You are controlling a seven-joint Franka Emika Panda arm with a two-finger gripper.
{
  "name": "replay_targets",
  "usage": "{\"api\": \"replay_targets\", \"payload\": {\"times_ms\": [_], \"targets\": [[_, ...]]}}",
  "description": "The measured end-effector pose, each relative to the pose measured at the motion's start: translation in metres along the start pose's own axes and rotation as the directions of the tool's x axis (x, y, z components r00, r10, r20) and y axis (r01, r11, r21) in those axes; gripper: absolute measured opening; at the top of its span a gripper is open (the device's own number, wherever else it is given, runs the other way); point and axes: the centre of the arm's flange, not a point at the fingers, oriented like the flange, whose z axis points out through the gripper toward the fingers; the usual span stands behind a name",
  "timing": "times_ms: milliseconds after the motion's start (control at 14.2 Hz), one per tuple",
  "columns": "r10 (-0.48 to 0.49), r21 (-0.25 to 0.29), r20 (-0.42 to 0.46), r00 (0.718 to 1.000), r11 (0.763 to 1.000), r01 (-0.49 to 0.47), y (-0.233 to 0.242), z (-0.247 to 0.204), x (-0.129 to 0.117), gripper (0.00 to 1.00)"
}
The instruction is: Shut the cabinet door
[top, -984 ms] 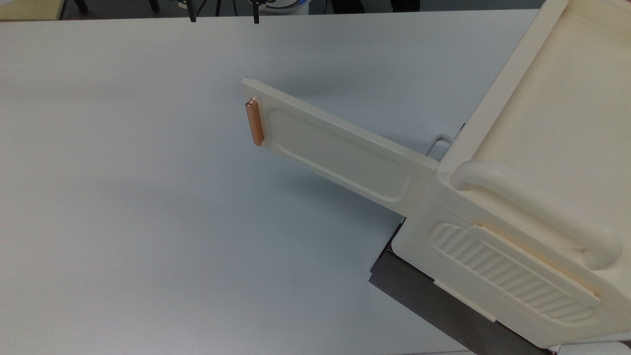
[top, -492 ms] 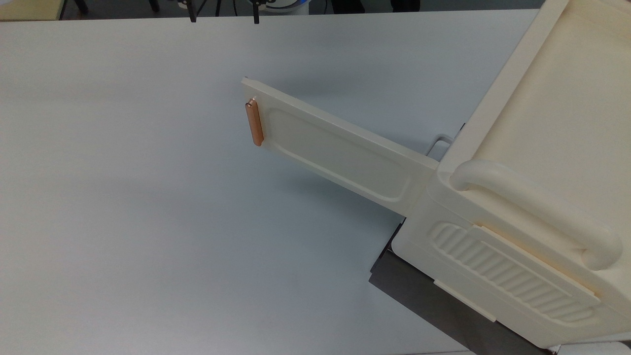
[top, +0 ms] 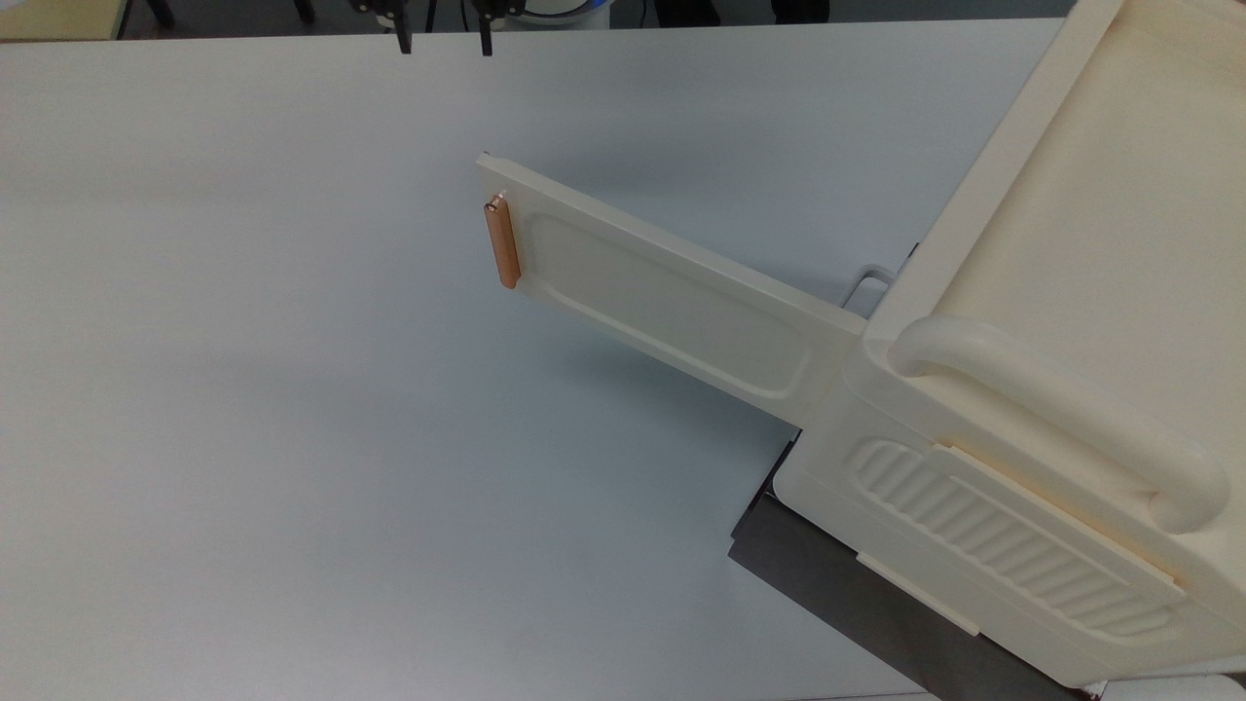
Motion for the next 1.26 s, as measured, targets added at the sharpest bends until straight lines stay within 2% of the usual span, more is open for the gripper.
{"api": "replay_targets", "payload": {"times_ms": [211, 281, 351, 632, 843, 984, 1265], "targets": [[-0.002, 0.0, 0.003, 1.0, 1.0, 0.002, -0.001, 0.002, 0.002, 0.26], [-0.003, 0.0, 0.004, 1.0, 1.0, 0.003, -0.002, 0.003, 0.004, 0.09], [-0.003, 0.0, 0.001, 1.0, 1.0, 0.003, -0.002, 0.004, 0.006, 0.01], [0.004, 0.016, -0.117, 0.993, 1.0, -0.002, -0.002, -0.01, 0.024, 0.01], [0.013, 0.031, -0.268, 0.963, 0.999, -0.005, -0.003, -0.03, 0.04, 0.01], [0.026, 0.046, -0.393, 0.919, 0.999, -0.008, -0.003, -0.046, 0.053, 0.01], [0.045, 0.057, -0.567, 0.822, 0.998, -0.016, -0.001, -0.071, 0.066, 0.01]]}}
